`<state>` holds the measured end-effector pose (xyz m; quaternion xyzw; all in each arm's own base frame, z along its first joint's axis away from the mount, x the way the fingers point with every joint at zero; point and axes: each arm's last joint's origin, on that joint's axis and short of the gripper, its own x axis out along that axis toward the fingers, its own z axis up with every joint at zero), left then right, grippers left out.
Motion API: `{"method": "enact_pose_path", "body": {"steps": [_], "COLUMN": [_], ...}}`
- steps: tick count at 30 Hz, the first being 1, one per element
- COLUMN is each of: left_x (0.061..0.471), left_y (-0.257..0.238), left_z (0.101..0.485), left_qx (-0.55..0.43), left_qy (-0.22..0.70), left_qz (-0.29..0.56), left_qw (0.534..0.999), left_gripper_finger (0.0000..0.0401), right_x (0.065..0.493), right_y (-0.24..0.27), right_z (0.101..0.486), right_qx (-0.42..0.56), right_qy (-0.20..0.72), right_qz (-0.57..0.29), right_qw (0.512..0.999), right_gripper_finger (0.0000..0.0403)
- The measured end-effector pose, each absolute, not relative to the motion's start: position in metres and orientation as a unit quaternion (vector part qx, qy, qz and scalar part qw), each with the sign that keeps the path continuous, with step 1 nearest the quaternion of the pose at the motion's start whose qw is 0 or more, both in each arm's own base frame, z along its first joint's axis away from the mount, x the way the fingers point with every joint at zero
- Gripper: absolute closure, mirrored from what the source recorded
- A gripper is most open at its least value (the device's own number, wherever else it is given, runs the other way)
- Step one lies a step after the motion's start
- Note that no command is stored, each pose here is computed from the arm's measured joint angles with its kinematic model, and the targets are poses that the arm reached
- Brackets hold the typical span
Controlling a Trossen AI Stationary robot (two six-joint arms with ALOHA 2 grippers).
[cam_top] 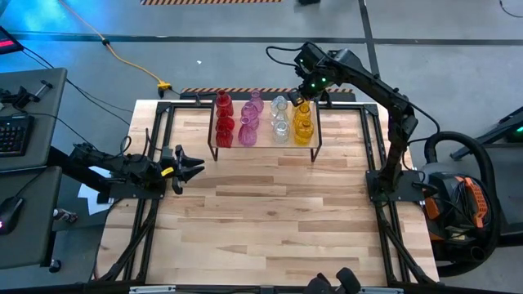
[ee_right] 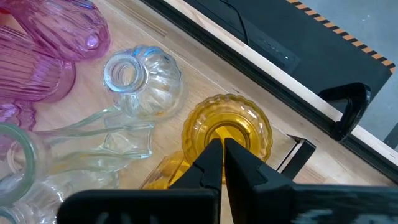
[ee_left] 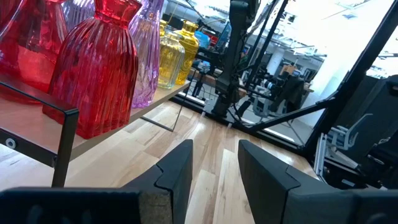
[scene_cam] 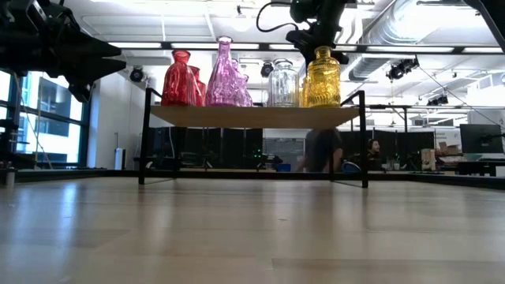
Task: Sort vases onto shelf
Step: Adjust the vases on the shelf
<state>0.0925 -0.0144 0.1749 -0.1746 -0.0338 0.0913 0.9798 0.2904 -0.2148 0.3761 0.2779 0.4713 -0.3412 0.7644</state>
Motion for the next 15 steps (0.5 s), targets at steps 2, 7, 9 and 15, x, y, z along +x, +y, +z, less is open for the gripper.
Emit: {"method": "enact_pose_path", "body": {"steps": [2, 7, 9, 15], "left_x": [0.0925, 0.0925, 0.0925, 0.0925], "left_y": [-0.0144, -0.0144, -0.0144, -0.0144], "left_z": [0.1749, 0.1749, 0.1749, 0.1749], "left_qx": [-0.175, -0.175, -0.175, -0.175], "left_qy": [-0.034, -0.034, -0.034, -0.034], "left_qz": [0.091, 0.091, 0.091, 0.091], "left_qw": [0.980, 0.980, 0.980, 0.980], "left_gripper_finger": [0.0281, 0.0281, 0.0281, 0.0281], "right_x": [0.2904, 0.2905, 0.2901, 0.2874], "right_y": [-0.2148, -0.2146, -0.2143, -0.2122], "right_z": [0.3761, 0.3761, 0.3767, 0.3802], "right_qx": [0.278, 0.278, 0.280, 0.280], "right_qy": [0.471, 0.471, 0.470, 0.467], "right_qz": [-0.341, -0.341, -0.343, -0.343], "right_qw": [0.764, 0.764, 0.764, 0.766], "right_gripper_finger": [0.0403, 0.0403, 0.0403, 0.0403]}}
